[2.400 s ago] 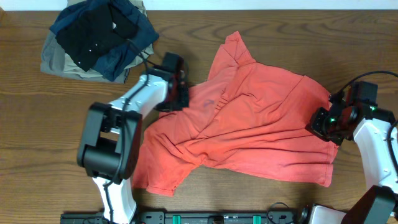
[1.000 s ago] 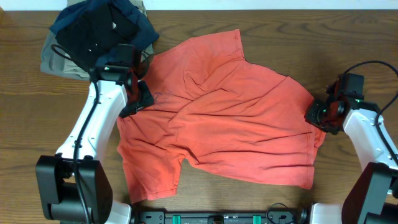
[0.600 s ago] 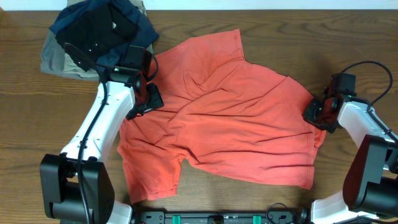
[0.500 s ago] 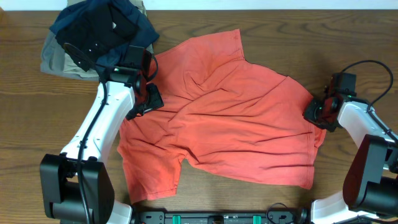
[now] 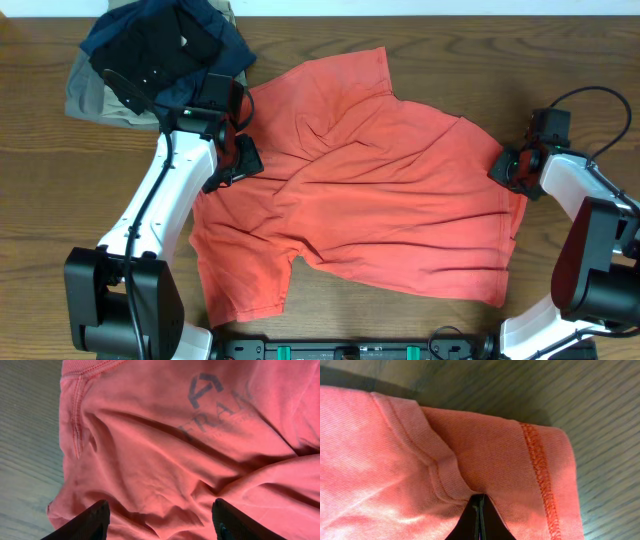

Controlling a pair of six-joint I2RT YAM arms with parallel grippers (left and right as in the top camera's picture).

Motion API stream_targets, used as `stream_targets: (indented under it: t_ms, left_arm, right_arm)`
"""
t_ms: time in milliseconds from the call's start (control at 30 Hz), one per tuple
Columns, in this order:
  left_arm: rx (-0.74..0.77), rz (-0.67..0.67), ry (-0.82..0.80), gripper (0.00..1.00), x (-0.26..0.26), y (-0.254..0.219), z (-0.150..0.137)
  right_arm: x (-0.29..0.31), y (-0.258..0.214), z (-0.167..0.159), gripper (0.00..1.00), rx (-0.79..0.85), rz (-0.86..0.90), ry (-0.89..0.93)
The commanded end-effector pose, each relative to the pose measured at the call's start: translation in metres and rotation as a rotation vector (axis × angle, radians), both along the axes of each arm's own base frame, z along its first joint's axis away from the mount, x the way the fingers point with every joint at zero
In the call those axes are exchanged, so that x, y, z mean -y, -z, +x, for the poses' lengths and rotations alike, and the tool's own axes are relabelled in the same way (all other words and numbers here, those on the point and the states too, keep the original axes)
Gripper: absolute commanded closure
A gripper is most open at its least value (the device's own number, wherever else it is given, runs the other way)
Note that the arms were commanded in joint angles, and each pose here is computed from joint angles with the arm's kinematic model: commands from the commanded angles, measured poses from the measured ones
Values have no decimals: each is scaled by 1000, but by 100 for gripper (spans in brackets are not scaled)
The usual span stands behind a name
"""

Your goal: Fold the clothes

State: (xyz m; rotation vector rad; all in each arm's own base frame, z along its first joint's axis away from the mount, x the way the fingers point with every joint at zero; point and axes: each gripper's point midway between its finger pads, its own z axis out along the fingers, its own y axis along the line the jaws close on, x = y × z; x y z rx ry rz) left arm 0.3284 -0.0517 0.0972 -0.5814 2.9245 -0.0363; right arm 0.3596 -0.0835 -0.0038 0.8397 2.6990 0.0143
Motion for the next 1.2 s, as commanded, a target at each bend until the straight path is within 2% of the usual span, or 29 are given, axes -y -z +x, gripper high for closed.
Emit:
stream_targets:
  t_ms: [0,267,433,600,767,967,1167]
  left_arm:
    - [-23,9,7,33,-1,5,-5]
    - [-22,9,7,33,-1,5,-5]
    - [-16,8,7,33,-1,5,-3]
    - [-2,6,7,33,0,5,0]
    - [5,4,6,33,0,4,2]
    - [10,3,7,33,1,4,3]
    - [7,4,7,33,0,4,2]
  right_arm:
    - [23,20,-13,99,-89,-88,55]
    - [64,-38,47,99,69,-146,61]
    - [69,-50,67,99,81,-145,45]
    - [46,-57,66,99,69,-20,0]
    - [0,-62,62,99,69,173,-147]
    - [-27,-33,40,99,-41,203,-205]
    - [-35,-7,37,99,-84,216,-222]
